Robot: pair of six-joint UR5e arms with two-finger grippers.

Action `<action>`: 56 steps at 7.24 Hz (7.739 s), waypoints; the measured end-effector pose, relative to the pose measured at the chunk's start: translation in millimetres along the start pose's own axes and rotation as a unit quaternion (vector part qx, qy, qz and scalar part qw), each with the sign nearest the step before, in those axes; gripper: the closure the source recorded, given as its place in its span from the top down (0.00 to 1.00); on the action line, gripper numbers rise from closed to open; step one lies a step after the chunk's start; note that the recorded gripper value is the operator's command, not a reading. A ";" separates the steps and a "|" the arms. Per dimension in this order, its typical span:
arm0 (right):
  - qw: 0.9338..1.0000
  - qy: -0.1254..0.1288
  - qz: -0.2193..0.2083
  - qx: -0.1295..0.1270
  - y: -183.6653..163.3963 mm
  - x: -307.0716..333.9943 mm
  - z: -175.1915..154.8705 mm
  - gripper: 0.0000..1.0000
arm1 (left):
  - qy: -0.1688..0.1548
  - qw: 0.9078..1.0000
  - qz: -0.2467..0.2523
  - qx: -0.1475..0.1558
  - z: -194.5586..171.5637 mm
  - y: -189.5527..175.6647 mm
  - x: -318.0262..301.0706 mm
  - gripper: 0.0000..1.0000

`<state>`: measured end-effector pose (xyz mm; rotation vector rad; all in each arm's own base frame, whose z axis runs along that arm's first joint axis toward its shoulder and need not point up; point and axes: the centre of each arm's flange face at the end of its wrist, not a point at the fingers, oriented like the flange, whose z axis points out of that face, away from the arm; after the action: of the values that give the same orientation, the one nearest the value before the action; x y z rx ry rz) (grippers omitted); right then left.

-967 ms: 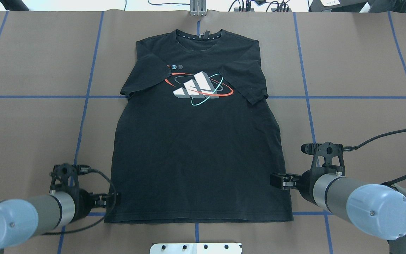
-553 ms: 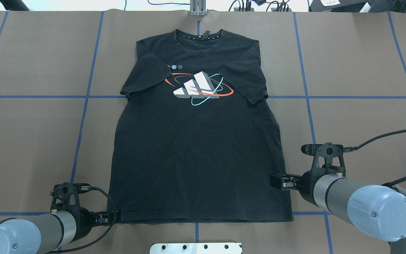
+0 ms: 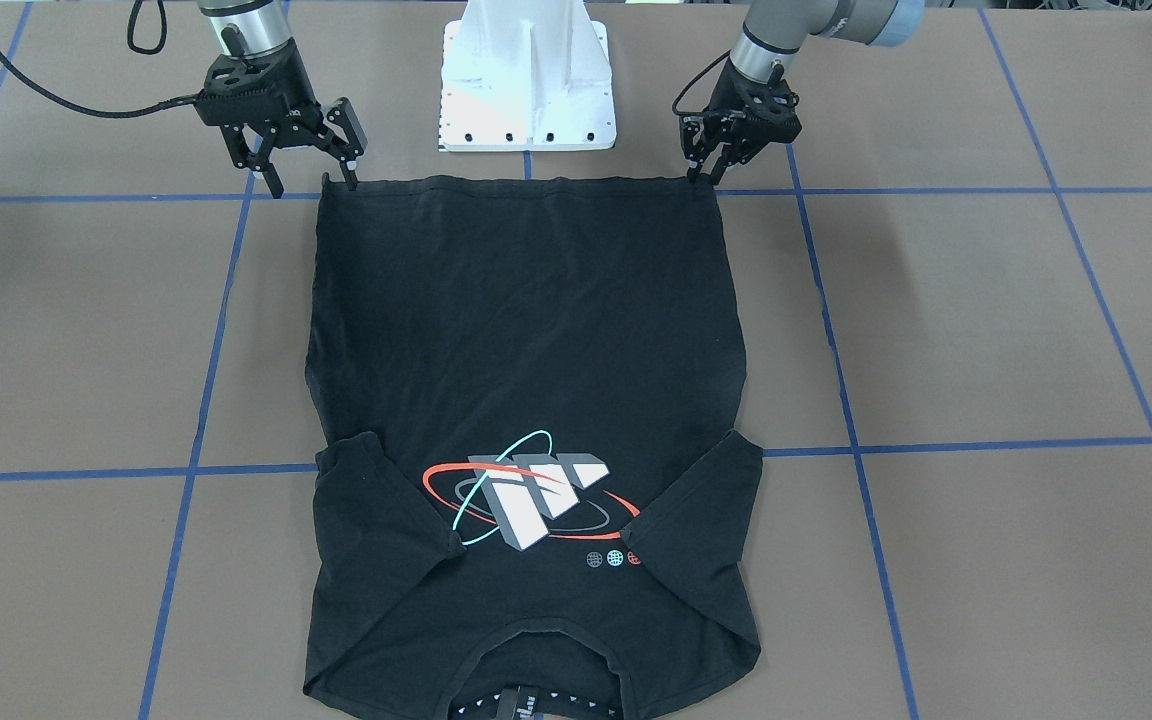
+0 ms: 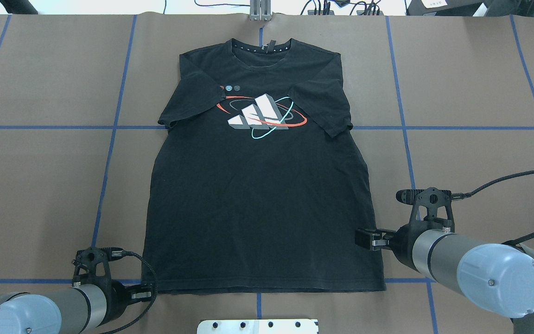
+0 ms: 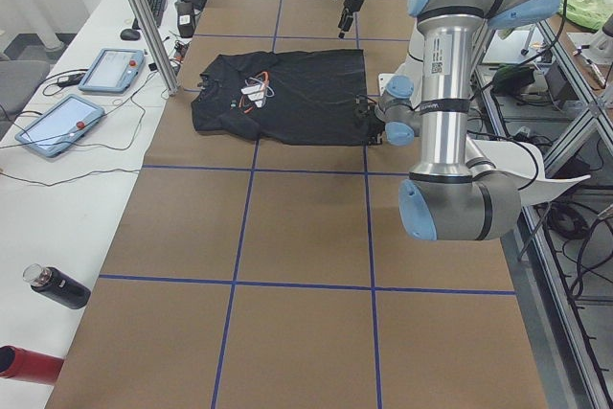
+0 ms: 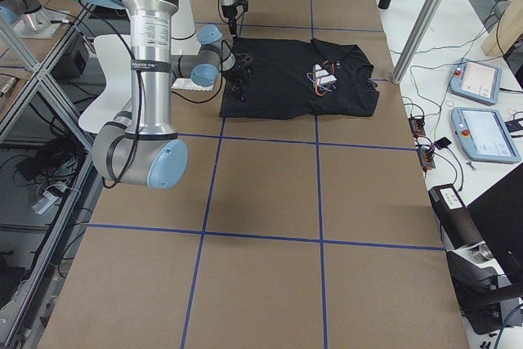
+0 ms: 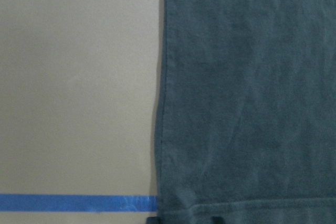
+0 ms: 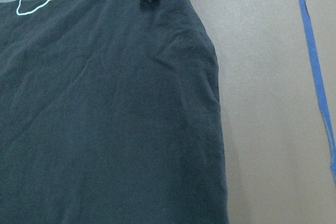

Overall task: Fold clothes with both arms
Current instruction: 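Move both grippers down to the shirt's hem corners nearest the robot, then grasp the hem corners nearest the robot with both grippers, then lift the hem with both grippers and fold it toward the collar, then release the hem near the collar and raise both grippers away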

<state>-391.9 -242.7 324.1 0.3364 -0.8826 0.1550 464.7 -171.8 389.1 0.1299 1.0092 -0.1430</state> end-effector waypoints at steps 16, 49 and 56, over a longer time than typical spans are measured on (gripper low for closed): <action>0.999 0.039 -0.014 -0.010 129.9 28.2 43.7 0.41 | -0.004 0.999 0.000 0.046 -8.0 -13.2 1.5 0.00; 0.990 0.034 0.122 0.059 -163.9 -46.2 -63.0 0.00 | -0.026 0.979 -0.009 0.203 -140.3 -285.8 82.2 0.00; 0.978 0.143 0.137 0.064 -253.6 -33.4 52.5 0.00 | -0.131 0.963 0.035 0.233 11.2 -381.9 70.3 0.00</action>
<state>-382.7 -498.4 272.2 0.3021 -0.6306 0.5048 442.6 -553.2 319.2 0.5621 0.6908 -0.3243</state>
